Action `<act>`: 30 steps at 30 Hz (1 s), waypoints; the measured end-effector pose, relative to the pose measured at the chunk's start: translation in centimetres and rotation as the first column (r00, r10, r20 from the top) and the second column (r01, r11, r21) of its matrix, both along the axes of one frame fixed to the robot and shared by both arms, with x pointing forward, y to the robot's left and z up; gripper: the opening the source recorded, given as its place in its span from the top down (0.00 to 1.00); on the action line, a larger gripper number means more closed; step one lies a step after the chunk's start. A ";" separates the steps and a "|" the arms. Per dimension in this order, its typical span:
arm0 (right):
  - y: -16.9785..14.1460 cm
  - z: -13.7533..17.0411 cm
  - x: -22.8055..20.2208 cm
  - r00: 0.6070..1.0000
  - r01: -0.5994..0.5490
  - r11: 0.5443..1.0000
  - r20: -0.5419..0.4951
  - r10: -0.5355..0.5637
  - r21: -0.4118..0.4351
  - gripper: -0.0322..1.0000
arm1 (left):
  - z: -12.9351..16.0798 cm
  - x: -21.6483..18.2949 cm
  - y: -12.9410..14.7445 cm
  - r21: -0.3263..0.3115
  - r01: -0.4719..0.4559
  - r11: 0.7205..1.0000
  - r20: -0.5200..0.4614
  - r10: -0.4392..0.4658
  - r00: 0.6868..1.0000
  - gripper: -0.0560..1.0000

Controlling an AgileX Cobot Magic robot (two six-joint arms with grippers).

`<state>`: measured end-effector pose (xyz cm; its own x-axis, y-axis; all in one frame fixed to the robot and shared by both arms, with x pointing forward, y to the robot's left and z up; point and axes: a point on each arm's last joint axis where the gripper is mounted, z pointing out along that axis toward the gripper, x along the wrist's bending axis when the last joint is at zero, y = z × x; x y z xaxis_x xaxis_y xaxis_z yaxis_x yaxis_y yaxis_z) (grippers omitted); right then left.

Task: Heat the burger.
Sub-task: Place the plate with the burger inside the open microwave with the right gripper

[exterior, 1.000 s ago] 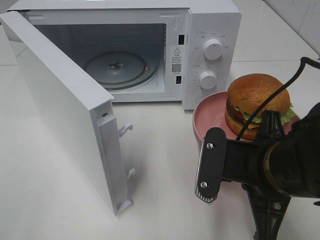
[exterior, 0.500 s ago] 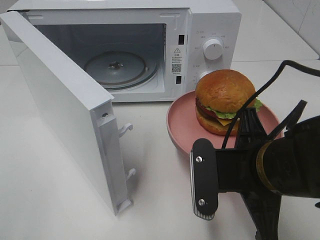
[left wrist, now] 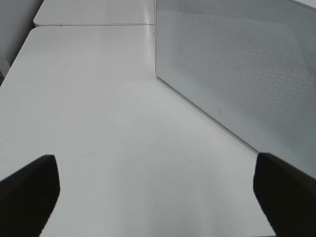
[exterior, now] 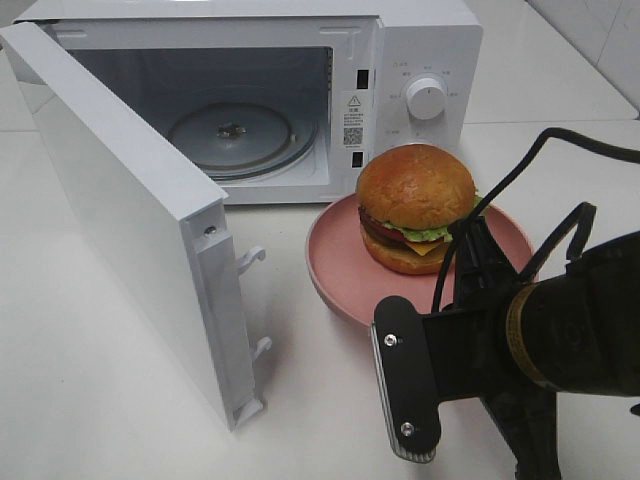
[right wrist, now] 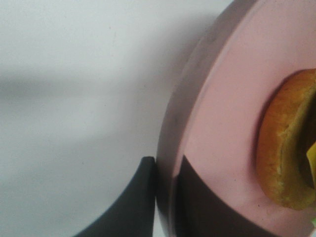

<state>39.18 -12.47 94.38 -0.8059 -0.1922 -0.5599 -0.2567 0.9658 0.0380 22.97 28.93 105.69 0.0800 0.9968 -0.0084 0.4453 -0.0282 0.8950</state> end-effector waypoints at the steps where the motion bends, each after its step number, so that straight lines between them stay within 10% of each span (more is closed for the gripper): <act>1: 0.2 0.0 0.0 1.000 -0.029 1.000 0.001 0.029 0.005 0.89 | 0.0 0.0 0.0 0.000 0.000 1.000 0.000 0.000 1.000 0.01; 30: -1.5 -0.1 2.4 0.959 -0.284 0.958 -0.009 0.284 -0.051 0.89 | 0.0 0.0 0.0 0.000 0.000 1.000 0.000 0.000 1.000 0.01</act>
<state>41.54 -13.94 94.27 -0.7152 -0.4413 -0.5419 -0.5204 0.8539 -0.0086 22.97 28.93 105.69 0.0800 0.9968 -0.0084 0.4453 -0.0282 0.8950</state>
